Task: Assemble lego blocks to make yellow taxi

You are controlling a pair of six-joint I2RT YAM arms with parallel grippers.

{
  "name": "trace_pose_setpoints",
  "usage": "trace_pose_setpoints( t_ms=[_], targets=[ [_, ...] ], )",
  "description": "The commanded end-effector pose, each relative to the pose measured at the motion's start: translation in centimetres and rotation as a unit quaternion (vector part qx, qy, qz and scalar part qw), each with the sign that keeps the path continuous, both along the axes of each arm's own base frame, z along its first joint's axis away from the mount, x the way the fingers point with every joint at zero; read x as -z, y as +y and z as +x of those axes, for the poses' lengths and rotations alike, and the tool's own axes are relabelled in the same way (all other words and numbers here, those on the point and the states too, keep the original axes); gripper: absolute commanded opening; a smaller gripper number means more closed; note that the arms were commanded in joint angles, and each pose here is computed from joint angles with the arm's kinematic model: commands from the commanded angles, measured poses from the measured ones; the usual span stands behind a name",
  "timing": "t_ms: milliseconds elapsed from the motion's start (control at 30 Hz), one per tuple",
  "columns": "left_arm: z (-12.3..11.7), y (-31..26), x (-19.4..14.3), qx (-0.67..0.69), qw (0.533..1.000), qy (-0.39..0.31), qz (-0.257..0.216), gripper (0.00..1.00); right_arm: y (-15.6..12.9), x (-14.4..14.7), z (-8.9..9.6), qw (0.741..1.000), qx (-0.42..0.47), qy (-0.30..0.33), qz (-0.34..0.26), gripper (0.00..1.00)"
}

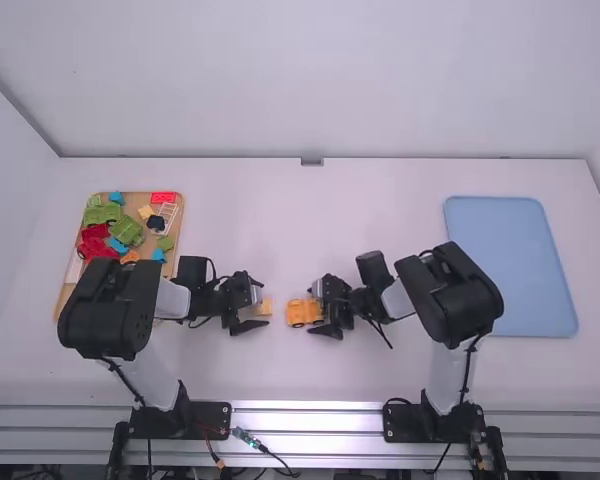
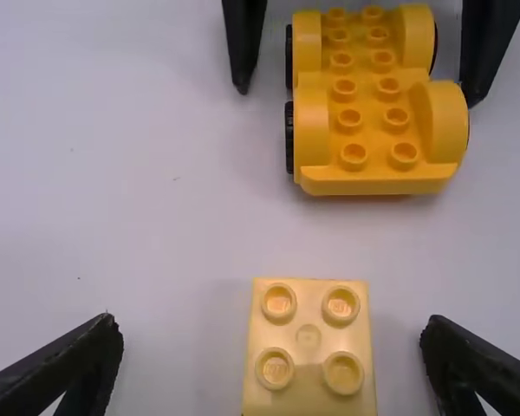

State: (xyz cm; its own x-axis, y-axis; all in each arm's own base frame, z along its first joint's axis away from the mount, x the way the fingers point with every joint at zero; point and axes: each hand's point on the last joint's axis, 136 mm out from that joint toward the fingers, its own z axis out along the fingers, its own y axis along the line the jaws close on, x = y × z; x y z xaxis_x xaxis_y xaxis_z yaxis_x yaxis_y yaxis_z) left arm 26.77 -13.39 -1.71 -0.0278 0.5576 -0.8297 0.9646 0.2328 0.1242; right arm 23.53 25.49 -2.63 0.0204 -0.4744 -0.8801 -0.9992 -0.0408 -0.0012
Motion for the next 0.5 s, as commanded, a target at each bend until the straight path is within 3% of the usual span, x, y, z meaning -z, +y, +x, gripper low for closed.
trace_pose_setpoints(
  t_ms=[0,100,133,167,300,467],
  targets=[
    [-0.3,-0.4,-0.1,0.007,1.000,0.006,-0.011,0.91,0.2,0.1,-0.2,1.000,-0.005,0.011,0.007,0.94],
    [-0.3,-0.4,-0.1,0.007,1.000,0.006,-0.011,0.89,0.1,0.2,-0.2,1.000,-0.003,0.010,0.004,0.66],
    [-0.3,-0.4,-0.1,0.007,1.000,0.006,-0.011,0.89,0.1,0.2,-0.2,1.000,-0.002,0.011,0.004,0.64],
    [-0.3,-0.4,-0.1,0.007,1.000,0.005,-0.011,0.88,0.1,0.2,-0.1,1.000,0.003,0.016,0.003,0.54],
    [0.0,-0.4,-0.3,0.007,1.000,0.002,-0.011,0.75,-0.2,0.5,0.6,0.999,0.024,0.026,-0.010,0.54],
    [0.4,-0.4,-0.4,0.007,1.000,0.000,-0.011,0.72,-0.1,0.5,0.9,0.998,0.037,0.041,-0.011,0.55]
  ],
)
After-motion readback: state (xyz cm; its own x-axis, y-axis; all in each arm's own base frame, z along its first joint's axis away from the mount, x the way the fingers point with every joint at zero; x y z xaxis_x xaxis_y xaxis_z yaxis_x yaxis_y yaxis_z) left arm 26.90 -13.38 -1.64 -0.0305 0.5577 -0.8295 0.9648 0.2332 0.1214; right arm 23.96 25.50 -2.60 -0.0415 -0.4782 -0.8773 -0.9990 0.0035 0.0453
